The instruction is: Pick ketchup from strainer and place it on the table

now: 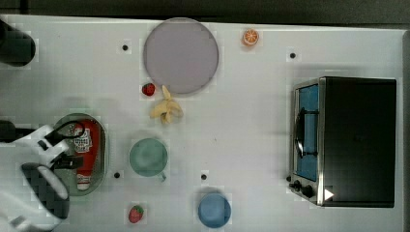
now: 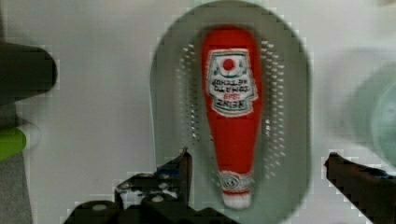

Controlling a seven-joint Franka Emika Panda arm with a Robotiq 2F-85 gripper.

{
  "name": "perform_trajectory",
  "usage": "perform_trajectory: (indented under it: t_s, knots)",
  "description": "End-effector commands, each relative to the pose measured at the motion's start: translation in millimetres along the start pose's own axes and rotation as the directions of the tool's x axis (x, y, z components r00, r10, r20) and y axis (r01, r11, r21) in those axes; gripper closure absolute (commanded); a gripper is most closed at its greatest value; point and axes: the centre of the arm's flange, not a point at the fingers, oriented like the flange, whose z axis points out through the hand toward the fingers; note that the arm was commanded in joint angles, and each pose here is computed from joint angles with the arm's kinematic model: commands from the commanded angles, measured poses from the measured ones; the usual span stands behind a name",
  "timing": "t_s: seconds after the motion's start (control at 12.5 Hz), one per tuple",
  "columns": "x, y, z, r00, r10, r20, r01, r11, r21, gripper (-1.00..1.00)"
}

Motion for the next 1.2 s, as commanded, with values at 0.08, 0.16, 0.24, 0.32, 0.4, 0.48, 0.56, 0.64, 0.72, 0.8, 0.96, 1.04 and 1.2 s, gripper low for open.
perform_trajectory:
  t_s: [0.08, 0.16, 0.24, 0.32, 0.4, 0.48, 0.56, 0.64, 0.72, 0.8, 0.96, 1.04, 1.2]
  knots:
    - [1, 12, 35, 1.000, 0.011, -0.023, -0.010, 1.000, 0.017, -1.00]
    - [0, 12, 48, 1.000, 0.017, -0.023, -0.016, 0.999, 0.031, -1.00]
    - [-1, 12, 59, 0.999, 0.032, -0.017, -0.031, 0.999, 0.044, -1.00]
    - [-1, 10, 71, 0.999, 0.040, -0.008, -0.040, 0.998, 0.054, -1.00]
    - [-2, 9, 82, 0.999, 0.050, 0.006, -0.050, 0.997, 0.060, -1.00]
    - [-3, 9, 93, 0.998, 0.060, 0.024, -0.061, 0.996, 0.063, -1.00]
    - [-4, 11, 104, 0.997, 0.068, 0.041, -0.071, 0.996, 0.059, -1.00]
    - [-3, 12, 114, 0.997, 0.065, 0.048, -0.067, 0.996, 0.058, -1.00]
    - [-2, 13, 122, 0.997, 0.061, 0.047, -0.064, 0.996, 0.061, -1.00]
    - [0, 14, 130, 0.998, 0.054, 0.044, -0.057, 0.996, 0.066, -1.00]
    - [4, 18, 145, 0.998, 0.038, 0.042, -0.040, 0.997, 0.067, -1.00]
    - [7, 18, 152, 0.999, 0.032, 0.044, -0.035, 0.997, 0.062, -1.00]
    - [14, 17, 166, 0.998, 0.032, 0.052, -0.035, 0.998, 0.058, -0.67]
